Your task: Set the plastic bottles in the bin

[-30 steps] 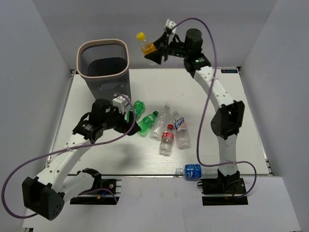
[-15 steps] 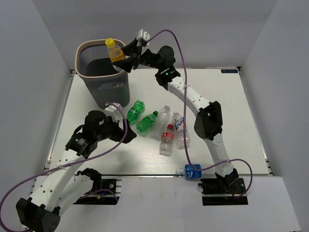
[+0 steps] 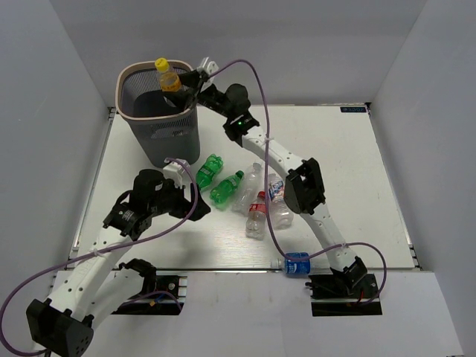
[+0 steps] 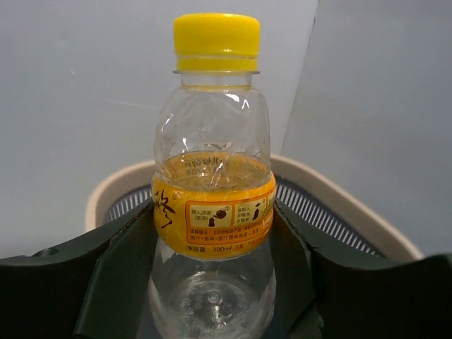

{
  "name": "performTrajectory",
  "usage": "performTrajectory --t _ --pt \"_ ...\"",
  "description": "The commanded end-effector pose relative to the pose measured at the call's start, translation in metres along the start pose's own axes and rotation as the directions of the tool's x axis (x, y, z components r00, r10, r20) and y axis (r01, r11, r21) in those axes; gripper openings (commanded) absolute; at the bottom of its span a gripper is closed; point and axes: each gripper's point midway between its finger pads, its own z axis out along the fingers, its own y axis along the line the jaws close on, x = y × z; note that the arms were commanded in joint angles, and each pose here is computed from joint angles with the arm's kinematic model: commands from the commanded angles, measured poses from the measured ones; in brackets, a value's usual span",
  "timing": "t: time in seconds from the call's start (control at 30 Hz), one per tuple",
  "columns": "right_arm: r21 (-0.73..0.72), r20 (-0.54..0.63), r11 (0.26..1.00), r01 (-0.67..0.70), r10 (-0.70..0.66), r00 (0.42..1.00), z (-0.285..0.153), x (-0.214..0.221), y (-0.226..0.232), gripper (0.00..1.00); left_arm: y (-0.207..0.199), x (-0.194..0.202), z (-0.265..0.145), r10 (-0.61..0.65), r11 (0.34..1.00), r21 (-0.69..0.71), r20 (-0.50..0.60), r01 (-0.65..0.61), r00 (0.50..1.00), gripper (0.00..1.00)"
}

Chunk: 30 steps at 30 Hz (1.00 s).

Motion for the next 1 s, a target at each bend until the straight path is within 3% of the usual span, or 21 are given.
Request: performTrajectory --t 0.0,0.03,0.13,0.23,0.3,0.33,0.47,0.5,0.53,0.57,0.73,0.83,0.87,0.9,0.97 --pt "0.053 0.068 0.997 0.064 -0.067 0.995 0.006 -0.012 -0.005 0.65 -0.003 -0.005 -0.003 0.011 1.0 0.003 0.013 -0.011 1.0 1.0" --pt "0.055 0.064 0.996 0.067 -0.07 0.995 0.006 -0.01 -0.006 0.9 0.0 -0.004 -0.002 0.02 1.0 -0.009 0.007 -0.02 1.0 1.0" --pt "0.05 0.073 0.996 0.068 -0.071 0.995 0.005 -0.021 -0.007 0.9 0.008 -0.015 0.007 0.051 0.998 -0.043 0.036 -0.049 0.998 1.0" --pt "0.035 0.109 0.996 0.088 -0.091 0.99 0.001 -0.069 -0.006 0.9 0.023 -0.02 0.019 0.097 0.991 -0.094 0.035 -0.094 0.995 1.0" --pt "0.069 0.098 0.995 0.067 -0.074 0.992 -0.013 -0.082 -0.019 0.84 0.036 -0.027 0.032 0.117 0.983 -0.146 0.031 -0.112 0.993 1.0" --pt "0.092 0.132 0.993 0.076 -0.088 0.987 -0.016 -0.114 -0.021 0.78 0.041 -0.03 0.036 0.119 0.98 -0.167 0.035 -0.111 0.992 1.0" --pt "0.255 0.057 0.967 -0.017 0.003 0.998 -0.067 -0.14 -0.076 0.0 0.063 -0.047 0.056 0.144 0.958 -0.26 0.086 -0.117 0.986 1.0" --pt "0.27 -0.054 0.961 -0.062 0.08 0.995 -0.085 -0.097 -0.078 0.0 0.074 -0.047 0.061 0.141 0.946 -0.306 0.08 -0.111 0.987 1.0" --pt "0.249 -0.037 0.968 -0.033 0.044 0.998 -0.093 -0.142 -0.067 0.0 0.079 -0.045 0.065 0.14 0.941 -0.32 0.077 -0.109 0.987 1.0" --pt "0.28 -0.108 0.96 0.013 0.018 0.994 -0.115 -0.137 -0.083 0.0 0.079 -0.054 0.071 0.161 0.941 -0.316 0.106 -0.12 0.981 1.0" --pt "0.244 -0.417 0.969 -0.028 0.131 0.9 -0.213 -0.082 -0.051 0.0 0.091 -0.065 0.096 0.208 0.919 -0.362 0.106 -0.157 0.972 1.0" --pt "0.251 -0.53 0.967 -0.044 0.175 0.83 -0.267 -0.062 -0.024 0.16 0.1 -0.065 0.114 0.216 0.906 -0.388 0.085 -0.168 0.973 1.0" --pt "0.255 -0.559 0.965 -0.069 0.205 0.804 -0.287 -0.057 -0.005 0.25 0.105 -0.065 0.117 0.221 0.898 -0.403 0.071 -0.175 0.973 1.0" --pt "0.251 -0.578 0.967 -0.047 0.189 0.794 -0.299 -0.057 -0.005 0.42 0.113 -0.066 0.122 0.22 0.884 -0.434 0.065 -0.171 0.973 1.0" --pt "0.261 -0.605 0.963 -0.063 0.214 0.767 -0.321 -0.057 0.015 0.49 0.119 -0.068 0.126 0.224 0.866 -0.471 0.059 -0.171 0.973 1.0"
